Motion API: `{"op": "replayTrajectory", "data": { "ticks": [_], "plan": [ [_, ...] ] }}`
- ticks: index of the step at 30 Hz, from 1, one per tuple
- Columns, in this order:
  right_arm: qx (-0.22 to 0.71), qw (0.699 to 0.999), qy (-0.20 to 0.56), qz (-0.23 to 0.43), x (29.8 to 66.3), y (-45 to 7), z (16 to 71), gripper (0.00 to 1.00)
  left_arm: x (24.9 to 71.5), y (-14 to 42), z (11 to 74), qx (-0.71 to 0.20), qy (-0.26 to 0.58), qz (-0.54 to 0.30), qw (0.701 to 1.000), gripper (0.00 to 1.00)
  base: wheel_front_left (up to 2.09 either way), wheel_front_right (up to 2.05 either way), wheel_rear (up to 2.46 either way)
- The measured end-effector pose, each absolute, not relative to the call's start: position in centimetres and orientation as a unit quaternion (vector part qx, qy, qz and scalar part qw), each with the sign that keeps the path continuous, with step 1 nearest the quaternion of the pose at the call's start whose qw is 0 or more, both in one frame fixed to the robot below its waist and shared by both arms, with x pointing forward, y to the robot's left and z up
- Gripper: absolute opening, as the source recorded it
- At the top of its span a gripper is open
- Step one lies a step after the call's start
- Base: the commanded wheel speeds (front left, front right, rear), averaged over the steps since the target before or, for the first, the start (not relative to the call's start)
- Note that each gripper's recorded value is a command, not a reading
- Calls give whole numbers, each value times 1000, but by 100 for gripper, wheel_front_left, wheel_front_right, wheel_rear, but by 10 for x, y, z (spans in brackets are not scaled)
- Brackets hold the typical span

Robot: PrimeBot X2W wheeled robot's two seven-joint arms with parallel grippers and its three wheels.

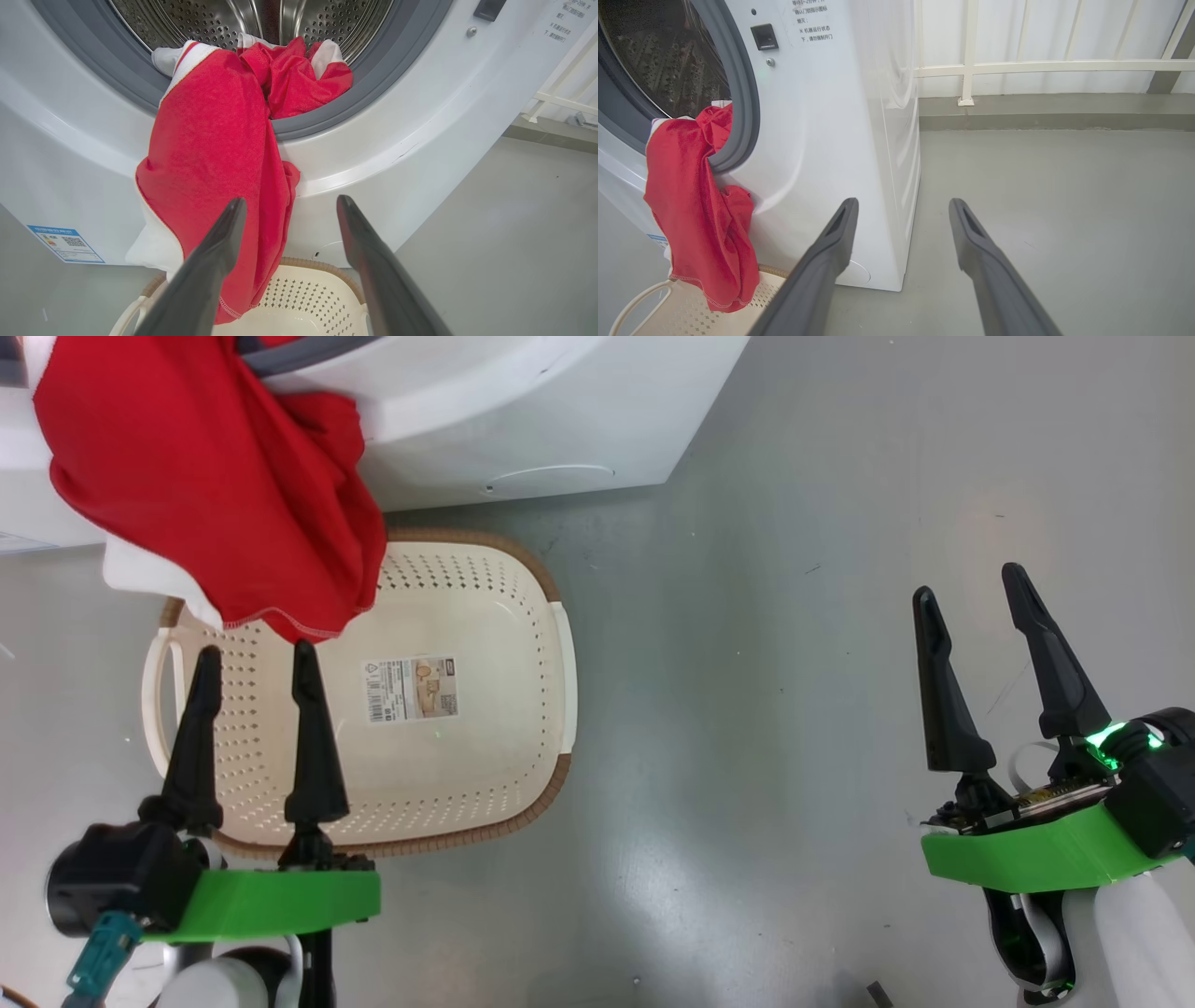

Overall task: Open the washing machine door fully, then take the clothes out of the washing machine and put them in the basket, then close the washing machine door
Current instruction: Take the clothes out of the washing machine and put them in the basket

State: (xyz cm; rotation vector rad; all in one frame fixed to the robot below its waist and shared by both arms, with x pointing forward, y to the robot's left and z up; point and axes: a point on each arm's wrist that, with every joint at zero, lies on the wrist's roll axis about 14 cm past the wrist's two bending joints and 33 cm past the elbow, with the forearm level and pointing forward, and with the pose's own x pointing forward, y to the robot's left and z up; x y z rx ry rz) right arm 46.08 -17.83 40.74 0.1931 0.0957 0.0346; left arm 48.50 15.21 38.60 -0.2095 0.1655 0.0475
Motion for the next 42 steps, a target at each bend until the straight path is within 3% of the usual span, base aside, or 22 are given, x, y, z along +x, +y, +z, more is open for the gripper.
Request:
{"op": "replayTrajectory", "data": {
  "ticks": [21, 42],
  "plan": [
    [95, 994, 48, 18, 458, -178, 409, 100, 488, 154, 382, -120, 100, 35, 987, 100, 0, 0, 0],
    [94, 994, 62, 4, 450, -187, 403, 100, 572, 157, 361, -92, 106, 32, 990, 100, 0, 0, 0]
  ]
}}
